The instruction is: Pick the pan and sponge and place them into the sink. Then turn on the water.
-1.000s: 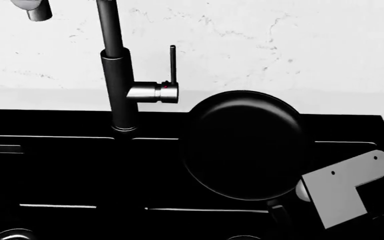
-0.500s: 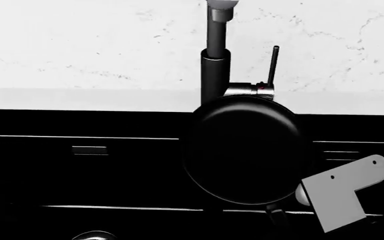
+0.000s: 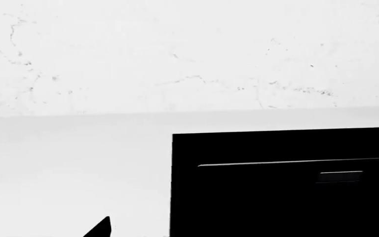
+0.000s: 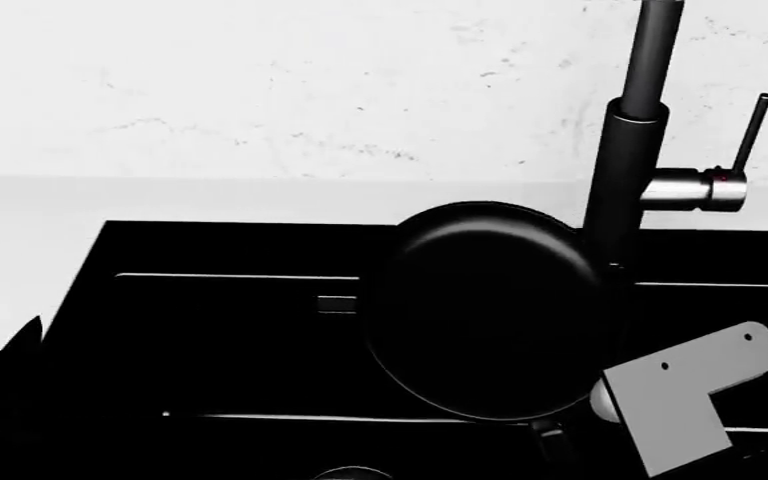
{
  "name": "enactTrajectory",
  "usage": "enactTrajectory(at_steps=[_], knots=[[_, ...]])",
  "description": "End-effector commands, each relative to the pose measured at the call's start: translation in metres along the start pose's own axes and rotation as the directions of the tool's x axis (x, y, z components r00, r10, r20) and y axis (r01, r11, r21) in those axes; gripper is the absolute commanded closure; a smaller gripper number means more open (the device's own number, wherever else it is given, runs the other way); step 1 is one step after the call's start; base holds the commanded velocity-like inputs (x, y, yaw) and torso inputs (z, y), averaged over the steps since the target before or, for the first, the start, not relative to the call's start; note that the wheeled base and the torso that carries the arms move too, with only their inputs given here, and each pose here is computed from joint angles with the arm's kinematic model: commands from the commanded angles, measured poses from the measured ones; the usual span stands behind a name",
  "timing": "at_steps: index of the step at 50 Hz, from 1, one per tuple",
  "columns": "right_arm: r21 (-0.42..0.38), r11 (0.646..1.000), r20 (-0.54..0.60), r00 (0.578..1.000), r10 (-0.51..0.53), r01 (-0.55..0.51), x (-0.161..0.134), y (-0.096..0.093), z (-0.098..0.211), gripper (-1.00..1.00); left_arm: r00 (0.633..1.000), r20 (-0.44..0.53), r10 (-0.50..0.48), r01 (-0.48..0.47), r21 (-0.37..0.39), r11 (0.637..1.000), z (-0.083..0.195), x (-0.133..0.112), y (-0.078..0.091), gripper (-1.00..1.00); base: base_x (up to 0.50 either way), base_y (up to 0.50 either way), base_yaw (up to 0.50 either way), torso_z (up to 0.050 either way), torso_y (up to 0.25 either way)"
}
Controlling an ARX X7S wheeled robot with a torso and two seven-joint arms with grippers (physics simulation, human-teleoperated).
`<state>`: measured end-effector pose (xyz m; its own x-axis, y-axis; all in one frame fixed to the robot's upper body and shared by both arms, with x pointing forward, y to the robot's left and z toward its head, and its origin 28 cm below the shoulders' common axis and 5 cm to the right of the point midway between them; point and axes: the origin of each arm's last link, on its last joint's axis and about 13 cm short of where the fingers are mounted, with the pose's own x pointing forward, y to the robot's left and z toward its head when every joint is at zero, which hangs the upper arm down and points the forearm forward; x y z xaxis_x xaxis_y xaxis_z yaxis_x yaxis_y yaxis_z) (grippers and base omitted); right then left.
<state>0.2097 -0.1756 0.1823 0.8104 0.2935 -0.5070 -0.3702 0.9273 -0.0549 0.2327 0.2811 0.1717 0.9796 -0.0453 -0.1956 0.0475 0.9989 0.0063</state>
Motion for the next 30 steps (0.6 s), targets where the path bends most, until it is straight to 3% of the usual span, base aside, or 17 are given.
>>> enactTrajectory(at_steps=[1,10,17,30], knots=[[-0.012,1.000,0.051,0.998,-0.026,0.027,-0.002,-0.004,0.007,1.00,1.000,0.000,0.000,0.000,-0.001,1.000,0.000,0.001,-0.001,-1.00,0.00,0.50,0.00,0.000,0.000],[-0.026,0.999,0.072,0.997,0.032,-0.030,0.000,-0.003,0.011,1.00,1.000,-0.001,-0.003,0.003,-0.002,1.000,0.000,0.000,-0.001,-1.00,0.00,0.11,0.00,0.000,0.002],[-0.102,0.988,0.025,0.993,0.116,-0.113,0.010,0.001,0.014,1.00,1.000,0.005,0.000,0.000,-0.002,1.000,0.002,-0.003,0.003,-1.00,0.00,0.00,0.00,0.001,0.001],[-0.223,0.937,-0.029,0.963,0.268,-0.267,0.033,0.006,0.019,1.00,1.000,-0.003,0.007,-0.007,-0.008,1.000,-0.003,-0.003,0.005,-1.00,0.00,0.00,0.00,0.000,0.001]])
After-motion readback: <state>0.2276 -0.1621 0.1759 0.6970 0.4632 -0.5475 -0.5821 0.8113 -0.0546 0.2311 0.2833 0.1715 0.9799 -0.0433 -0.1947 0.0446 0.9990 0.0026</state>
